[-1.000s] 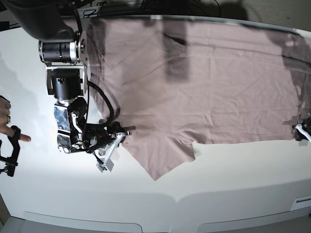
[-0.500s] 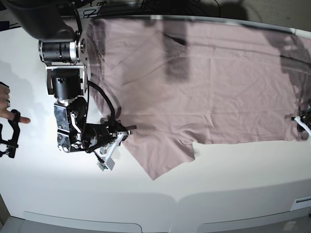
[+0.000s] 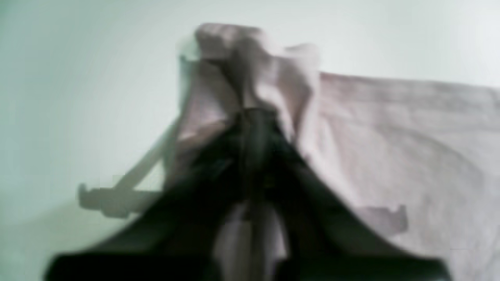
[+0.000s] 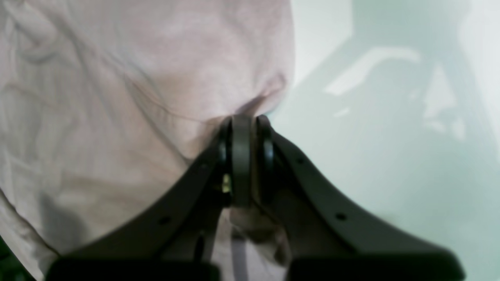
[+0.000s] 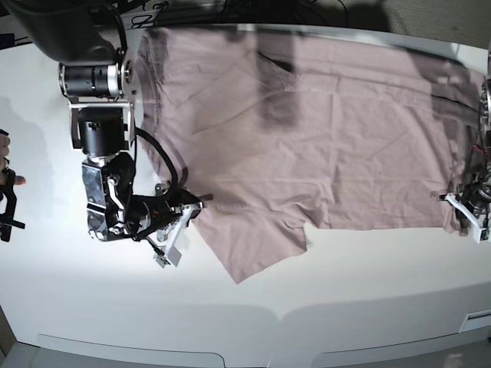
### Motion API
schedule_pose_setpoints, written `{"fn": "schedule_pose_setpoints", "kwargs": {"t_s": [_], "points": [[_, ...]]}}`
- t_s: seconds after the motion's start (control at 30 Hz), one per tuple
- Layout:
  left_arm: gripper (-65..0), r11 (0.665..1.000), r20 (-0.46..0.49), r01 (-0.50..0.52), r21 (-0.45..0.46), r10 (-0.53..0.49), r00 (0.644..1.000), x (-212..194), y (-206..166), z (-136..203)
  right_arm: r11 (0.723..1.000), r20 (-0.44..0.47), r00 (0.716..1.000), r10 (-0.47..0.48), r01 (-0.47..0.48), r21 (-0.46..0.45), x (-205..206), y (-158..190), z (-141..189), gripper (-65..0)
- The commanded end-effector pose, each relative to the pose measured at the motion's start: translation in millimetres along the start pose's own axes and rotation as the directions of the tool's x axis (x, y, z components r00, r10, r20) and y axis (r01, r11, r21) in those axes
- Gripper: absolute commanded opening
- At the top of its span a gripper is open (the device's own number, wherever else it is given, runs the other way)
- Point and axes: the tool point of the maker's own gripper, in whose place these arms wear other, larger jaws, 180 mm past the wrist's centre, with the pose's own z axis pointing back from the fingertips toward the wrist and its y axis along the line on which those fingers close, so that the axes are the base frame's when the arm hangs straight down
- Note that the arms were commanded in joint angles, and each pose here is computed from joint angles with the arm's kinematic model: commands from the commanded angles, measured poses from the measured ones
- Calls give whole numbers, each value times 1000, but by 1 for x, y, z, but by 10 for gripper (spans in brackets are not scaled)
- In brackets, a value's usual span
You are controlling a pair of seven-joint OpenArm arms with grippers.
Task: Fold the T-shirt properly
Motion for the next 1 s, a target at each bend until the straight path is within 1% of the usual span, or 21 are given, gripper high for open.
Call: {"fn": "schedule_pose_setpoints", "kwargs": {"t_s": [0.0,0.13,0.3,0.4,0.57,0.7,0.73,0.77,0.8,0.83,0.87,0.97], "points": [[-650,999,-40,17,51,-15,999,-2,26,8,1000,33,999,24,-24,-6,17,-1,9,-650],[-650,995,-15,29,90,-28,999,9,50,18,1000,35,999,24,-24,-6,18,-1,9,-650],[-650,991,61,-39,125,32,998,29,75,31,1000,37,999,24,-24,-6,18,-1,9,-650],[-650,990,78,-48,129,38,996,35,79,34,1000,41,999,23,-23,-3,19,0,9,-650],[-650,992,98,-37,124,25,995,45,77,34,999,86,996,14,-17,30,29,7,13,-650],[-650,992,169,-34,122,13,985,59,77,36,999,80,997,16,-19,30,28,8,13,-650],[-624,992,184,-33,121,11,983,61,77,36,999,72,997,17,-19,31,27,8,13,-650],[-548,992,203,-34,122,8,979,64,77,37,999,61,998,17,-19,32,25,8,13,-650],[-500,992,213,-33,122,7,977,64,77,37,999,53,998,17,-19,33,24,9,12,-627],[-486,991,211,-33,127,5,977,61,79,38,999,43,999,18,-19,33,22,9,12,-594],[-487,991,201,-32,131,5,980,57,80,38,999,33,999,18,-19,33,20,9,12,-573],[-487,984,128,-31,174,8,992,31,87,36,999,23,1000,19,-20,33,18,9,12,-565]]}}
